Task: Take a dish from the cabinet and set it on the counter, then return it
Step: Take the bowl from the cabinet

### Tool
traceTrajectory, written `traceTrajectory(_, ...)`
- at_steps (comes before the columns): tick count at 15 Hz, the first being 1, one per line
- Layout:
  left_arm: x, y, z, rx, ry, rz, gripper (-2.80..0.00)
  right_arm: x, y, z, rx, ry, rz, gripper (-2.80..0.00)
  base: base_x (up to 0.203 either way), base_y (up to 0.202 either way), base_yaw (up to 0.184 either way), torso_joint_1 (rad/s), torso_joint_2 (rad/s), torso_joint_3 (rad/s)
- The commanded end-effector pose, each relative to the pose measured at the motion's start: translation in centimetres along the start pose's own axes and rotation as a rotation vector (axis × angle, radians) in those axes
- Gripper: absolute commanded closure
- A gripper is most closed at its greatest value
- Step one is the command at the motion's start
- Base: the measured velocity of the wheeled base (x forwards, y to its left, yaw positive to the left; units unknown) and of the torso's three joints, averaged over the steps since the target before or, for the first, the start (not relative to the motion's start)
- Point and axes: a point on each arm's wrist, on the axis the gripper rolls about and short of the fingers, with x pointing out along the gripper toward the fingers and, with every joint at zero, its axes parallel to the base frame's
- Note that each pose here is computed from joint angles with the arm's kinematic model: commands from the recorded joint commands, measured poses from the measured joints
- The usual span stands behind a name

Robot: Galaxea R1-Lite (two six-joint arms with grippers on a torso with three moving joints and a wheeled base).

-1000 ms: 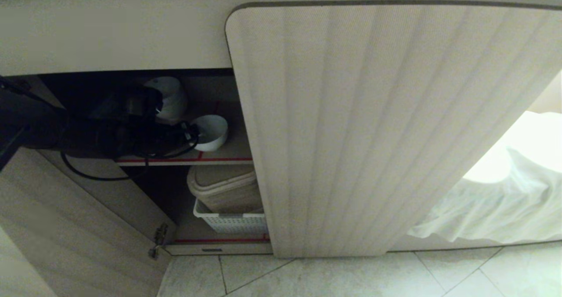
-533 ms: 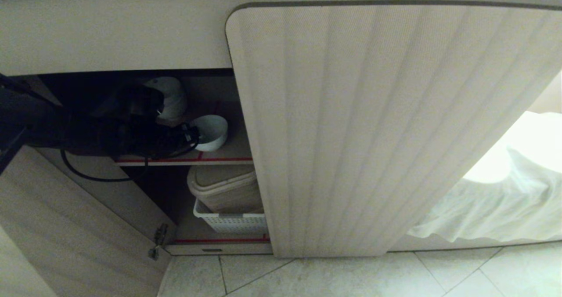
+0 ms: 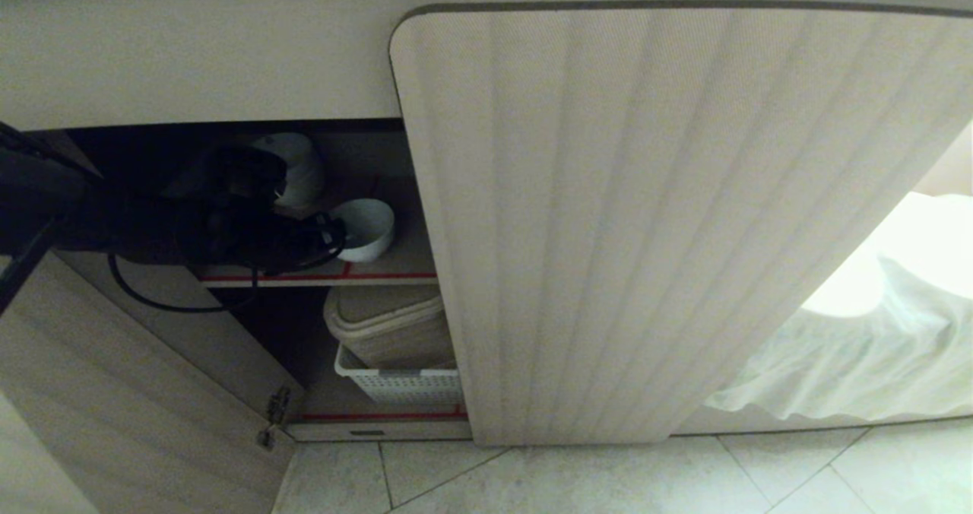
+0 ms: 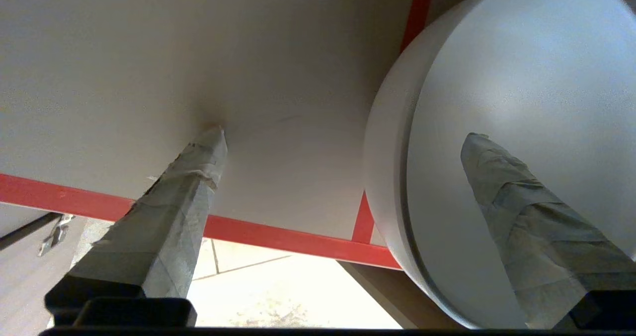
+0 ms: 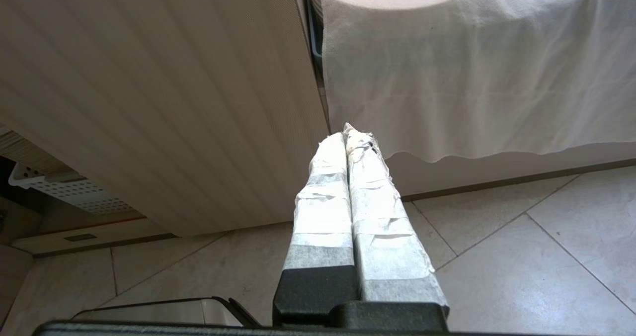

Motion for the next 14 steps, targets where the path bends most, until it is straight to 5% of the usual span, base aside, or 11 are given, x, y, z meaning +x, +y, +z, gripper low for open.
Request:
traceTrajectory(1, 0.2, 0.0, 0.2, -0.003, -0.004, -0.001, -2.80, 0.0, 0.0, 0.0, 0.001, 0.001, 0.000, 0.00, 0.000, 0.000, 0.000, 0.000, 0.00, 0.000)
traceTrajectory(14, 0.7, -0.5, 1.4, -0.037, 0.029, 0.019, -2.80, 0.0, 0.0, 0.0, 0.001, 0.001, 0.000, 0.00, 0.000, 0.000, 0.000, 0.000, 0.00, 0.000)
